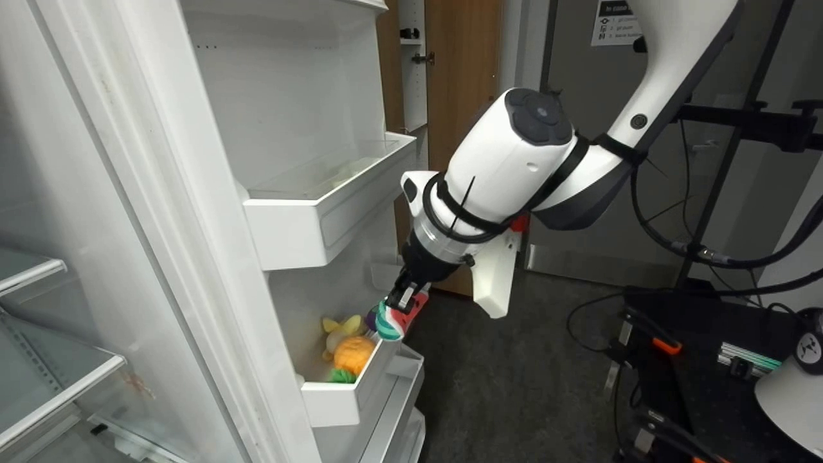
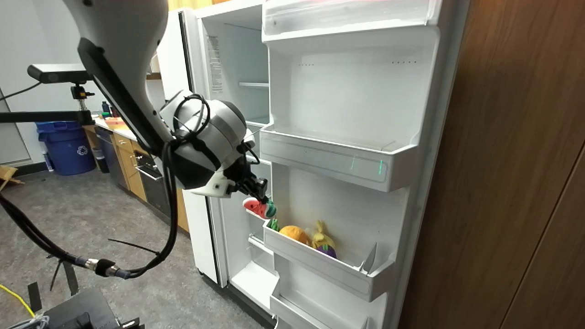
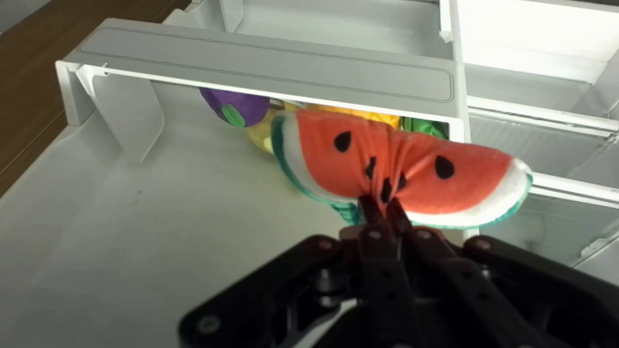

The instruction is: Move the watermelon plush toy from the top compartment to the bottom compartment.

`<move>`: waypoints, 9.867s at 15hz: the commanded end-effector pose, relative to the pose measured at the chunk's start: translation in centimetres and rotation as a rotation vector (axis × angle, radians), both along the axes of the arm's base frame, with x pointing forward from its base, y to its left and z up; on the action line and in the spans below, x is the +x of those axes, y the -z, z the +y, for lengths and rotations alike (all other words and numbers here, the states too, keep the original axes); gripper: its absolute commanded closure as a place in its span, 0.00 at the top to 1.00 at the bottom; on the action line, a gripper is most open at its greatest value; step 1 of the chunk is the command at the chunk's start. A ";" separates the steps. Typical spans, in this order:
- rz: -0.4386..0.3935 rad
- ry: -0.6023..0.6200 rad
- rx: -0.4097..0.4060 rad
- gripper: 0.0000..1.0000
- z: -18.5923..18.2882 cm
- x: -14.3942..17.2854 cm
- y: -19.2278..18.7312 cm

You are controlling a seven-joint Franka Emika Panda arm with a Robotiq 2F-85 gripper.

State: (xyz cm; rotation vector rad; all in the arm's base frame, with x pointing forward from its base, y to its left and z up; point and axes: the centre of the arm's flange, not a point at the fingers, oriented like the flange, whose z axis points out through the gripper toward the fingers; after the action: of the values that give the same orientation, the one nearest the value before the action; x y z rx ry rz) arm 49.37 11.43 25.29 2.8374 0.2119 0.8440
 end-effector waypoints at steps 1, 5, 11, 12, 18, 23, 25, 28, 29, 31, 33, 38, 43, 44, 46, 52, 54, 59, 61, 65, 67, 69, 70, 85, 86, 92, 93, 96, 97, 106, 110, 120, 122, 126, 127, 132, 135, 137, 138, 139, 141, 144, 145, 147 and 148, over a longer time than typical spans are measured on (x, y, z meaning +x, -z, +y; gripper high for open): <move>-0.008 0.000 -0.026 0.01 1.9 2.0 3.9; 0.021 -0.001 -0.035 0.05 2.2 1.5 3.7; 0.020 -0.005 -0.035 0.05 2.8 2.0 4.1; 0.020 -0.005 -0.035 0.05 2.8 2.0 4.1; 0.031 -0.022 -0.069 0.01 -9.7 -0.2 3.6; 0.022 -0.033 -0.080 0.01 -22.1 -1.5 2.3; 0.021 -0.037 -0.082 0.01 -25.5 -2.3 1.9; 0.043 0.000 -0.087 0.05 -25.8 -2.3 1.4; 0.044 0.001 -0.087 0.05 -26.4 -2.5 1.3; 0.045 0.000 -0.087 0.05 -26.5 -2.6 1.3; 0.045 -0.007 -0.086 0.05 -26.2 -2.5 1.3; 0.045 -0.007 -0.086 0.05 -26.2 -2.5 1.3; 0.045 -0.007 -0.086 0.05 -26.2 -2.5 1.3; 0.045 -0.007 -0.086 0.05 -26.2 -2.5 1.3; 0.045 -0.007 -0.086 0.05 -26.2 -2.5 1.3; 0.045 -0.007 -0.086 0.05 -26.2 -2.5 1.3; 0.045 -0.007 -0.086 0.05 -26.2 -2.5 1.3; 0.031 -0.012 -0.066 0.01 -25.6 -2.3 1.3; 0.016 -0.016 -0.062 0.01 -25.0 -2.0 1.4; -0.024 -0.035 -0.063 0.01 -23.0 -0.8 1.4; -0.029 -0.048 -0.066 0.01 -21.8 -0.3 1.4; -0.014 -0.068 -0.078 0.01 -21.3 -0.2 1.7; -0.008 -0.065 -0.070 0.05 -21.1 0.2 0.5; -0.001 -0.068 -0.068 0.05 -20.8 0.2 1.0; -0.001 -0.068 -0.068 0.05 -20.8 0.2 1.0; -0.011 -0.069 -0.054 0.01 -19.5 0.7 1.6; -0.009 -0.078 -0.052 0.01 -19.2 0.8 1.8; -0.013 -0.103 -0.044 0.01 -17.7 1.1 2.6; -0.013 -0.108 -0.044 0.01 -17.5 1.2 2.9; -0.055 -0.122 -0.098 0.01 -19.1 0.4 5.3; -0.067 -0.126 -0.107 0.01 -19.8 -0.6 7.1; -0.111 -0.116 -0.128 0.05 -18.8 1.0 6.8; -0.111 -0.117 -0.128 0.05 -18.8 1.0 6.9; -0.122 -0.119 -0.132 0.01 -18.7 1.0 6.9; -0.127 -0.120 -0.132 0.01 -18.5 1.0 7.0; -0.163 -0.128 -0.131 0.01 -9.7 4.4 8.4; -0.190 -0.160 -0.150 0.01 -7.6 4.5 9.3; -0.191 -0.166 -0.169 0.01 -6.7 4.8 9.7; -0.189 -0.166 -0.182 0.01 -6.6 5.0 10.0; -0.181 -0.175 -0.168 0.05 -6.9 3.7 9.6; -0.183 -0.183 -0.186 0.05 -6.7 4.0 9.9; -0.186 -0.186 -0.189 0.05 -6.5 4.2 9.8; -0.187 -0.185 -0.190 0.05 -6.6 4.2 9.8; -0.187 -0.184 -0.191 0.01 -6.7 4.2 9.8; -0.185 -0.186 -0.193 0.01 -6.5 4.4 10.0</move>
State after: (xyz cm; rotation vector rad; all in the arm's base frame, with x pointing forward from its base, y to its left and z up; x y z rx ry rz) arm 53.57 4.71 15.40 2.5717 0.5092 1.0522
